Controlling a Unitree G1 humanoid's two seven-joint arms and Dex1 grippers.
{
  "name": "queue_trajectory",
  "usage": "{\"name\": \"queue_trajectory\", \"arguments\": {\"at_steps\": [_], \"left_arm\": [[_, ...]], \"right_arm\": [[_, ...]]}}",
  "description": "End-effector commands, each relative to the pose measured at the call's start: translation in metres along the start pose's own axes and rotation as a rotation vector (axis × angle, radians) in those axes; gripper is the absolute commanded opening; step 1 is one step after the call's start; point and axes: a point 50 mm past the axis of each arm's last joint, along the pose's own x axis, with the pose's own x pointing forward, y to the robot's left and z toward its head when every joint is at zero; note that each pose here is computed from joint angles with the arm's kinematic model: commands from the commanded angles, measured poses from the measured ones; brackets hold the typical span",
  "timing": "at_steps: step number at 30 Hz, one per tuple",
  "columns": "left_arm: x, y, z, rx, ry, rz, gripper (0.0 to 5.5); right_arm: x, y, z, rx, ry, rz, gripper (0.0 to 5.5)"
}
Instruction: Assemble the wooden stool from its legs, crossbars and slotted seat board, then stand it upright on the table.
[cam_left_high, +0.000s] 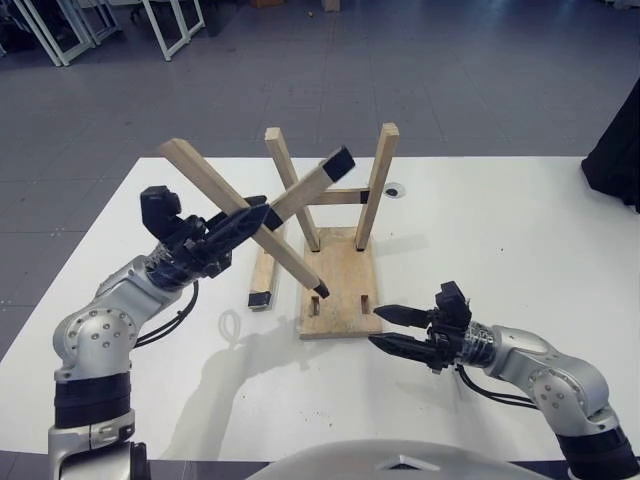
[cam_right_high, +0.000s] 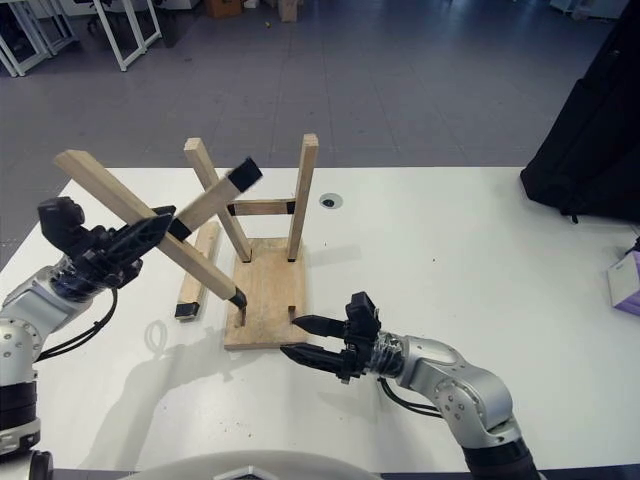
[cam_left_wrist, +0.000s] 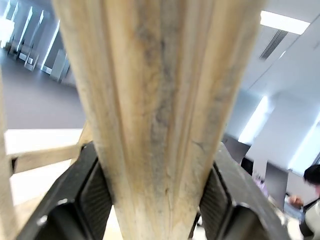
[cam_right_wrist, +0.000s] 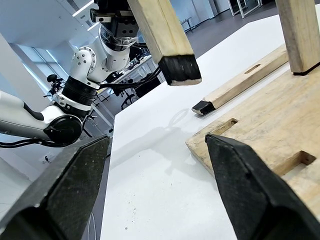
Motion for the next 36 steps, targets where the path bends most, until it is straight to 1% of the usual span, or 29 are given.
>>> {"name": "queue_trajectory", "arguments": {"at_steps": [1, 4, 9, 13, 19, 23, 29, 36], "left_arm": [[0.002, 0.01, -0.002, 0.066, 0.156, -0.012, 2.06], [0.001, 0.016, -0.013, 0.08, 0.22, -0.012, 2.06], [0.006, 0.017, -0.022, 0.101, 0.256, -0.044, 2.05], [0.014, 0.018, -0.022, 0.128, 0.255, -0.077, 2.05], [0.02, 0.026, -0.029, 0.187, 0.323, -0.082, 2.04], [0.024, 0.024, -0.027, 0.194, 0.294, -0.106, 2.04], [0.028, 0.023, -0.04, 0.162, 0.327, -0.129, 2.04], [0.034, 0.024, -0.041, 0.178, 0.35, -0.149, 2.04]], "right_arm": [[-0.011, -0.005, 0.002, -0.027, 0.034, -0.037, 3.51], [-0.012, -0.007, 0.001, -0.033, 0.051, -0.038, 3.51], [-0.013, -0.008, 0.0, -0.039, 0.065, -0.047, 3.51], [-0.01, -0.011, 0.0, -0.039, 0.084, -0.047, 3.51], [-0.008, -0.013, -0.003, -0.037, 0.101, -0.039, 3.51], [-0.009, -0.014, -0.005, -0.024, 0.104, -0.035, 3.51], [-0.01, -0.02, -0.008, -0.026, 0.126, -0.042, 3.51], [-0.008, -0.023, -0.011, -0.021, 0.144, -0.017, 3.51]]}}
